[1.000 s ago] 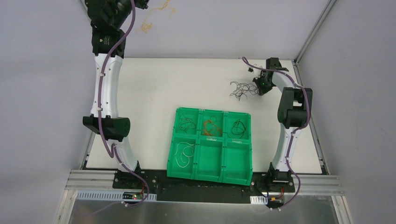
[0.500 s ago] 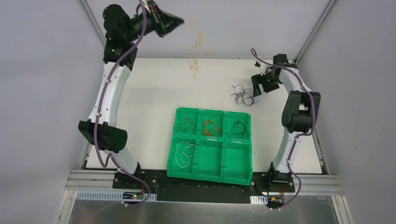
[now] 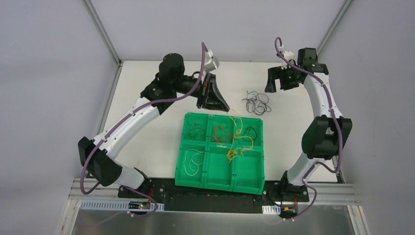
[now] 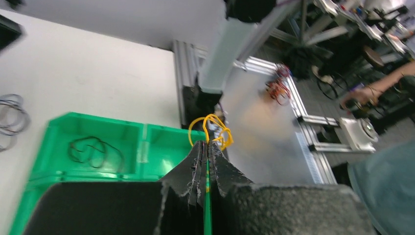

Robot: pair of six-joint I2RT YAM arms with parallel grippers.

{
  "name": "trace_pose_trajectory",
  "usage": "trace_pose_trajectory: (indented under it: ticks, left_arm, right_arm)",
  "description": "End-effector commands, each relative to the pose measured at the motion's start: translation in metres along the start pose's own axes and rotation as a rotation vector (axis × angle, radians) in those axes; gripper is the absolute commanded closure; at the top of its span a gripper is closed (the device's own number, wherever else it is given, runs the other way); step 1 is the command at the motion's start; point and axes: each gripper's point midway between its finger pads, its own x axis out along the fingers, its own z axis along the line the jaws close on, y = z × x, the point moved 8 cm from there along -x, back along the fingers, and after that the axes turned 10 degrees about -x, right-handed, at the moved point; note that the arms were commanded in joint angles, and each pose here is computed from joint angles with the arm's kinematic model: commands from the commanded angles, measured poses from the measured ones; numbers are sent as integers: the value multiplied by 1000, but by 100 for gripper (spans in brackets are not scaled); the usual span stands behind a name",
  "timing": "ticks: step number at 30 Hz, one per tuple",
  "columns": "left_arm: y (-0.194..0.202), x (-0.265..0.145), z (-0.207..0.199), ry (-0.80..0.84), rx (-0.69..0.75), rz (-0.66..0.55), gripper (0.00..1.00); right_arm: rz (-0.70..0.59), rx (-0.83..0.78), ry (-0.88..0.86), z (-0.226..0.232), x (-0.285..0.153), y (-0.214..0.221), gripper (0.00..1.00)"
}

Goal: Untangle the cables

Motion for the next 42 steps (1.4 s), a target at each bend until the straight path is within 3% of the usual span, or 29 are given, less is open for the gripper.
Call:
trace_pose_trajectory:
  ticks: [1,11,19,25,30,34,42]
  left_arm:
    - [37,10,-28,115,45,92,100]
    - [116,10,-3,73,-31,241,100]
    - [142,-1,24,-108,71,310,100]
    - [125,1,21,-154,125,320,100]
    - [99,26,-17,38,133,326,100]
    - [91,31,-32,76,167,318,100]
    - [109,31,-14,54,170,352,100]
  right_arm:
    - [-2,37,-21,18,-16,10,1]
    - [4,28,-23,30,-24,26,1]
    - [-10,6,-32,37,-34,29,1]
    - [0,-13,-31,39,-34,36,1]
    - [9,-18,-36,38,-28,41,1]
    - [14,-19,-37,37,-26,42,1]
    - [15,-19,-38,40,-28,46,1]
